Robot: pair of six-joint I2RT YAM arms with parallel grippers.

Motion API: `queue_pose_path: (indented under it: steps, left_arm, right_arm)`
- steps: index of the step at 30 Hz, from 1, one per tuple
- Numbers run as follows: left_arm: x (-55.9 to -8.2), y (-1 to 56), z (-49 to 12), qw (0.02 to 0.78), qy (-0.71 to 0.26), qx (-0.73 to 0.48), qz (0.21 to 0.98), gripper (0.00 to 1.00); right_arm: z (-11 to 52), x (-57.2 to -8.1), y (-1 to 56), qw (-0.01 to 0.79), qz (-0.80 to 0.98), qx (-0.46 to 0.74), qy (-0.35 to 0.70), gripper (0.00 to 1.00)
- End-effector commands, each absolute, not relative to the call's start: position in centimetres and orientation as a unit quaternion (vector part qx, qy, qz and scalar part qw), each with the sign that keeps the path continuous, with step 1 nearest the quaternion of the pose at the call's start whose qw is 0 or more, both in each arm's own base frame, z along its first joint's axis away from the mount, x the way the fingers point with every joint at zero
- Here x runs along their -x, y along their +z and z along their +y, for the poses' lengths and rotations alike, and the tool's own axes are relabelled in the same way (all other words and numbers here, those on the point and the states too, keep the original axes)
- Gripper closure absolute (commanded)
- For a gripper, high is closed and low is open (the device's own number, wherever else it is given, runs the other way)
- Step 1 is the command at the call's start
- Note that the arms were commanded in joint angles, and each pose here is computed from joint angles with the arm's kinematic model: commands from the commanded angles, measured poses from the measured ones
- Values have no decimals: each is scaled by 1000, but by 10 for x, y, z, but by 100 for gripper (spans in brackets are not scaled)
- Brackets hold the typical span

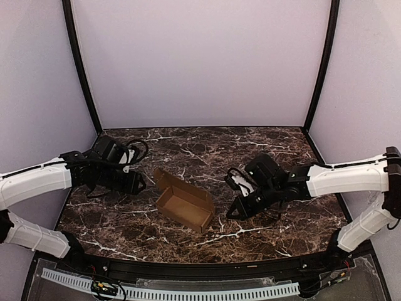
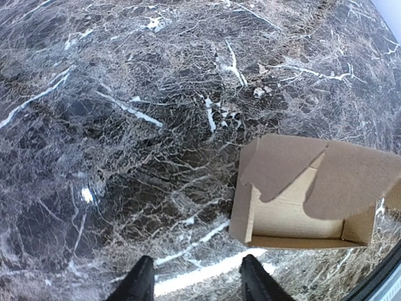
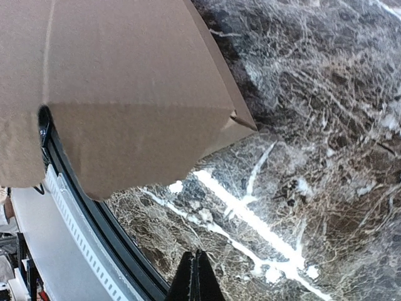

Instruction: Fold the paper box

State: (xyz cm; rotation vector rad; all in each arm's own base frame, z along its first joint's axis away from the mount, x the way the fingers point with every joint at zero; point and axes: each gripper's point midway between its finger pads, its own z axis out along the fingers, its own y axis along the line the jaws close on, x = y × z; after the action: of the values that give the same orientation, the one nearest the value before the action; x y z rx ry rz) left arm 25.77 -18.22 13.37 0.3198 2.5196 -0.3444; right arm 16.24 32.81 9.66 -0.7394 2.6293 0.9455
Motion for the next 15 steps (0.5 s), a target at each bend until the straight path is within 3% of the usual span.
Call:
queue_pose_path:
  steps: [1, 8, 10, 15]
  left_arm:
    - [-272, 114, -195, 270, -166, -118, 941, 59]
    - [-275, 68, -220, 210, -210, -103, 949, 93]
    - [-274, 58, -224, 198, -217, -100, 951, 98]
    - [-268, 43, -235, 177, -250, -95, 947, 99]
  right_arm:
    - [330, -161, 87, 141, 907, 200, 344, 100]
    - [339, -168, 71, 161, 908, 148, 358, 100]
    - [343, -172, 68, 165, 906, 133, 367, 100]
    - [353, -177, 55, 159, 902, 98, 389, 100]
